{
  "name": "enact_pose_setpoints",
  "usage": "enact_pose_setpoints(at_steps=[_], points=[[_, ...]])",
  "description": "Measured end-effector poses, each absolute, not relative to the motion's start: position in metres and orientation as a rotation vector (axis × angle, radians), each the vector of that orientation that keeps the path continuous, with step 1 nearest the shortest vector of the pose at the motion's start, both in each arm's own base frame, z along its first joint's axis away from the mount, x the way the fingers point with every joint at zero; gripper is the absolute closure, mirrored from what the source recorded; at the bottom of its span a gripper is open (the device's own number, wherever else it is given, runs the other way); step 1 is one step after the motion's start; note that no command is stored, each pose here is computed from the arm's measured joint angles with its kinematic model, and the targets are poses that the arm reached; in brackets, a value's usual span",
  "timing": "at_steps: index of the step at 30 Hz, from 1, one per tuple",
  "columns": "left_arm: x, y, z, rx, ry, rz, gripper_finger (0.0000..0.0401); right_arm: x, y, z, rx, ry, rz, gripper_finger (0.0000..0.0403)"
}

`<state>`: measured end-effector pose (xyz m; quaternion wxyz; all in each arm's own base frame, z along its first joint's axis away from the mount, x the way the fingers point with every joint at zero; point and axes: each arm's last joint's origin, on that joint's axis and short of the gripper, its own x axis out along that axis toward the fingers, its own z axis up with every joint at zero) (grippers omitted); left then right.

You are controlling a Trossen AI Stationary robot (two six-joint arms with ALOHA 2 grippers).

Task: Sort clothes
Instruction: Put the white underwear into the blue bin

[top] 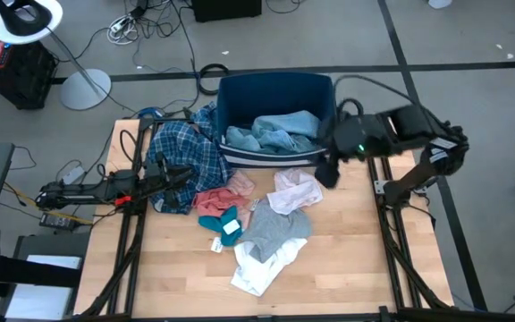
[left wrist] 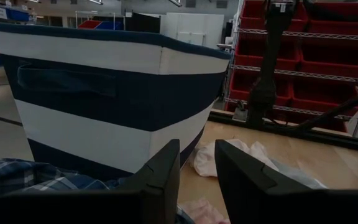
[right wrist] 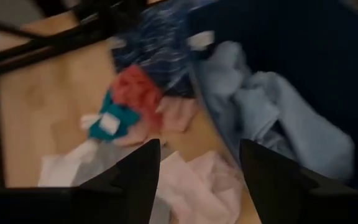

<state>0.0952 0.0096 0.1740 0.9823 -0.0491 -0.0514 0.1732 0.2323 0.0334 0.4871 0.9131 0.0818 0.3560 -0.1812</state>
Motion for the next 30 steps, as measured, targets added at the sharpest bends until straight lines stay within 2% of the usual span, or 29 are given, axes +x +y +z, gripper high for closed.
enact_pose_setpoints(at_steps=[10,19,30], points=[[0.095,0.01,0.174,-0.099,-0.104,0.349,0.0293,0.204,0.065,0.437,0.161,0.706,-0.279,0.019],[0.095,0.01,0.174,-0.099,-0.104,0.348,0.0293,0.208,0.085,0.37,0.228,0.572,-0.164,0.02],[0.095,0.01,0.174,-0.098,-0.103,0.348,0.0293,0.213,0.09,0.29,0.403,0.638,-0.254,0.0205]])
